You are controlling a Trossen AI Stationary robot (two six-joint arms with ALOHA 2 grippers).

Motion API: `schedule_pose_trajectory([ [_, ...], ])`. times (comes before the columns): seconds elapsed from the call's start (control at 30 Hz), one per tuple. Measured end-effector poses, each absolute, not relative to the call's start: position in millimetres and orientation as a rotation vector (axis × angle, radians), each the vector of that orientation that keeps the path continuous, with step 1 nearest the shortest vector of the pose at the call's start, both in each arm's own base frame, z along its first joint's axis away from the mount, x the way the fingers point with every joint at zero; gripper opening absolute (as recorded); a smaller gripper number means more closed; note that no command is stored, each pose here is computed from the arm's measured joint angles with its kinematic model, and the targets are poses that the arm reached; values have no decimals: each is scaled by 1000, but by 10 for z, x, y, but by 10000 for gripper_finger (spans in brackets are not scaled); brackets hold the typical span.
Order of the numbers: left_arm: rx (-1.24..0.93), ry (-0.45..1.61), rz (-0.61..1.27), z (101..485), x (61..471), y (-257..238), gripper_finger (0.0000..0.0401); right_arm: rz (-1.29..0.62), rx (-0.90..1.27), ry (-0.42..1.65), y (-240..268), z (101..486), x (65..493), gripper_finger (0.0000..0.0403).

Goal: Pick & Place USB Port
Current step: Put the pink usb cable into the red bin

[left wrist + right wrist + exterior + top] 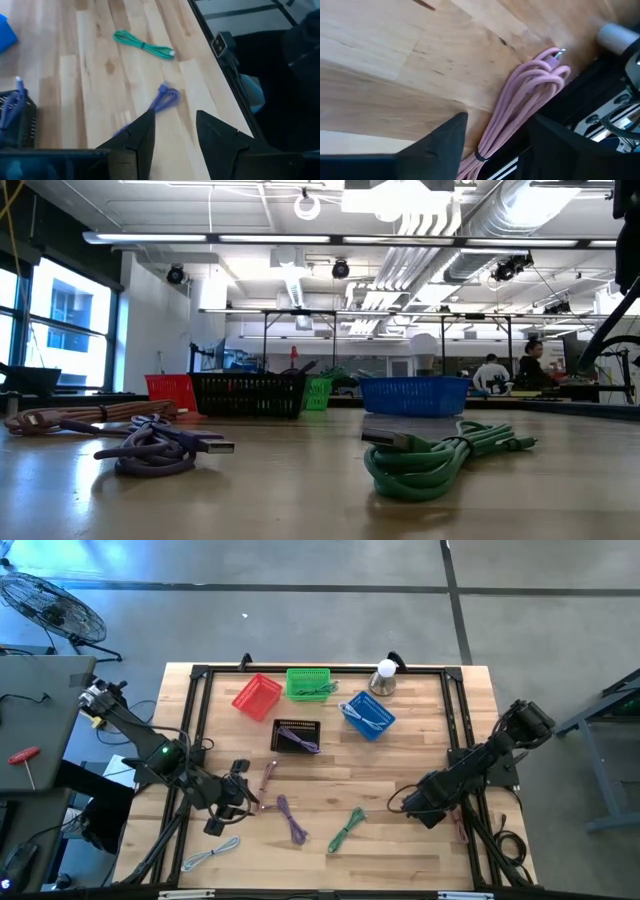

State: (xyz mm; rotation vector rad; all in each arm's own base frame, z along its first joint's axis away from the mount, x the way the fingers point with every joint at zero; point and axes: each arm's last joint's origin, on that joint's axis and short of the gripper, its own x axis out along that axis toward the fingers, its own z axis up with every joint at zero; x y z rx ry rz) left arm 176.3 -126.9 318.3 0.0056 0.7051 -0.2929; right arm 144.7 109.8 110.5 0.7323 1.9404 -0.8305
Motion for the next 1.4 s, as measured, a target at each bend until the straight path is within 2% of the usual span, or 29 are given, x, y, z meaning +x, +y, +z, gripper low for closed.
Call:
schedule_pose_trajectory([
  [0.13, -6, 716, -304, 3067, 1773, -1283, 138, -812, 749, 1937, 1111, 1097, 1464, 138],
  [0.27, -70, 722, -287, 2959, 1785, -1294, 138, -770, 756, 1933, 1126, 1089, 1484, 38],
  [0.33, -84, 705, -291, 2944, 1798, -1304, 138, -761, 752, 1937, 1127, 1089, 1483, 16],
  [0.63, -115, 542, -277, 3059, 1876, -1341, 138, -696, 676, 1877, 1212, 1227, 1632, 7],
  [0.83, 126, 361, -231, 3176, 1934, -1338, 138, -573, 579, 1639, 1381, 1634, 2005, 7],
  [1.2, 458, 125, -165, 3381, 1988, -1345, 138, -293, 180, 902, 1641, 2849, 2694, 7],
  [1.27, 468, 124, -147, 3385, 1989, -1340, 138, -249, 93, 816, 1667, 2979, 2759, 7],
  [1.4, 278, 135, -117, 3388, 2003, -1318, 138, -162, -19, 704, 1711, 3124, 2859, 7],
])
